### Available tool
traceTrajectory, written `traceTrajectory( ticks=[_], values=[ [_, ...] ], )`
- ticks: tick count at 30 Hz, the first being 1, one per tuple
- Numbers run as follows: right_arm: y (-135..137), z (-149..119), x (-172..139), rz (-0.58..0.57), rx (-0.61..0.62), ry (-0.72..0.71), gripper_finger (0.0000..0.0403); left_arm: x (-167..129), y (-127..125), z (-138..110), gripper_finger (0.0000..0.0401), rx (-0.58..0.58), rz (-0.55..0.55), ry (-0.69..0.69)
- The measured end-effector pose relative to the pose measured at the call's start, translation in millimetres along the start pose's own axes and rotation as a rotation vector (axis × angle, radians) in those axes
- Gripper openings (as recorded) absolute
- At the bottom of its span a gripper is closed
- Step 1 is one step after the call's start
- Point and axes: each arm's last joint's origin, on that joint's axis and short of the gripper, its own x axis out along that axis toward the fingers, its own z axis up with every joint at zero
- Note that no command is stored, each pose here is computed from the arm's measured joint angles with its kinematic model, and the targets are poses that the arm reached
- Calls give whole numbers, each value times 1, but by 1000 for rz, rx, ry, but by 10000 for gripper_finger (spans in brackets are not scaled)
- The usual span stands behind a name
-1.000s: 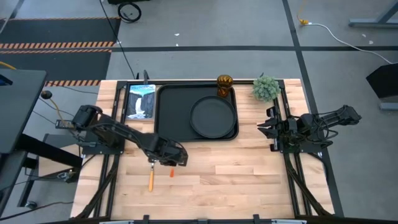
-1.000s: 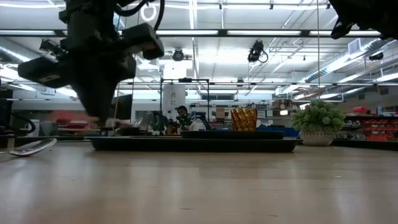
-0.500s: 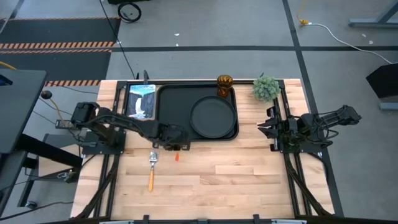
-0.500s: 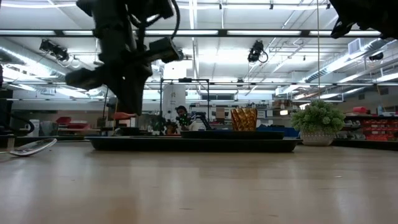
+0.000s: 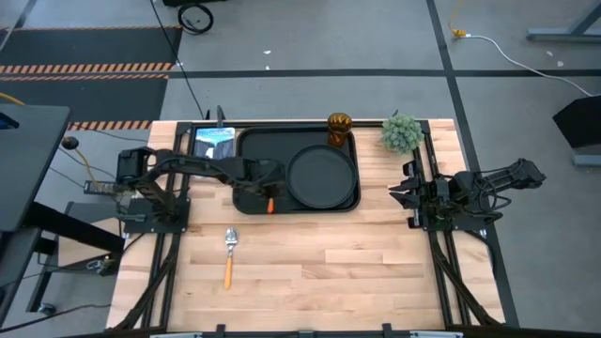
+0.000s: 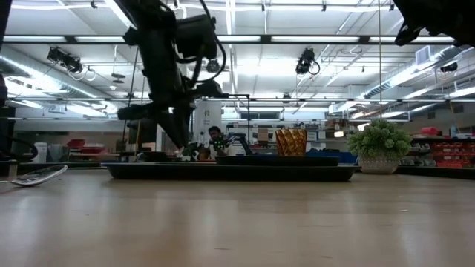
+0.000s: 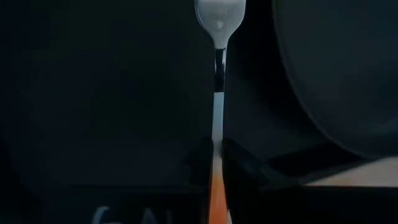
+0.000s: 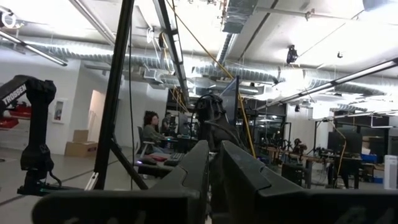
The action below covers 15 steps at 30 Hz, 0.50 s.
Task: Pick and place plate/cup/fork/spoon on tray
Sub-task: Put the orange fork on the black serving tray to the left side of the black plate
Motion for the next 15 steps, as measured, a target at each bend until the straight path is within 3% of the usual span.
traceTrajectory(
  ticks=[15],
  values=[
    [0, 0, 0, -1, -1, -1, 50, 24, 11, 42, 32, -48, -5, 0]
  ],
)
